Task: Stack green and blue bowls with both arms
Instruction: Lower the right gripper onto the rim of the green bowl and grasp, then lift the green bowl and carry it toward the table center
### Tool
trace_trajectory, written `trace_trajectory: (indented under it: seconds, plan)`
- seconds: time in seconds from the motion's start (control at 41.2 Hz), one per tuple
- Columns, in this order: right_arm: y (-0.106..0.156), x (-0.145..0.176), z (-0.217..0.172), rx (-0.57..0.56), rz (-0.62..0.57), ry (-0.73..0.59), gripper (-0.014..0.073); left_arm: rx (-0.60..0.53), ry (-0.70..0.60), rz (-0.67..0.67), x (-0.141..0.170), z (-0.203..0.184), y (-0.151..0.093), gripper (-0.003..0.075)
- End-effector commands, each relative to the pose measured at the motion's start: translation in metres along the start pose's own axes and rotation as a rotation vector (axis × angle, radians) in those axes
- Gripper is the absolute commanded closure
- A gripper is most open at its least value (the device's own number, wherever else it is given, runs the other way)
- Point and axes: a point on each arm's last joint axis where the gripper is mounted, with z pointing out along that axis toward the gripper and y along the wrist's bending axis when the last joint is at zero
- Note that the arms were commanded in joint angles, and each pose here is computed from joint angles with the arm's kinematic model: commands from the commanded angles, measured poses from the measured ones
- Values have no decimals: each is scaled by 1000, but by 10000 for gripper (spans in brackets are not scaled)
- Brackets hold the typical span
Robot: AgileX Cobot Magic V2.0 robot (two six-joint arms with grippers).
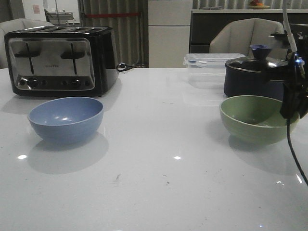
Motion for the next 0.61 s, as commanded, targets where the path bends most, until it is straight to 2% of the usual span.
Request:
trace_trajectory:
  seconds: [0.0,0.121,0.243,0.437,0.582]
  plan:
    - [8,-11,-47,-16,-17,-147,511,2,-99,-19,-17,-5,0,264]
    - [29,-8,-73,-46,-63,-199,511,2,-99,-19,-17,-5,0,264]
    - [62,0,-89,-101,-137,-219,511,2,-99,-19,-17,-5,0,265]
    - [122,18,-86,-196,-267,-185,511,3,-99,-21,-17,-5,0,264]
    - [156,32,-73,-228,-354,-136,511,3,-99,-21,-17,-5,0,264]
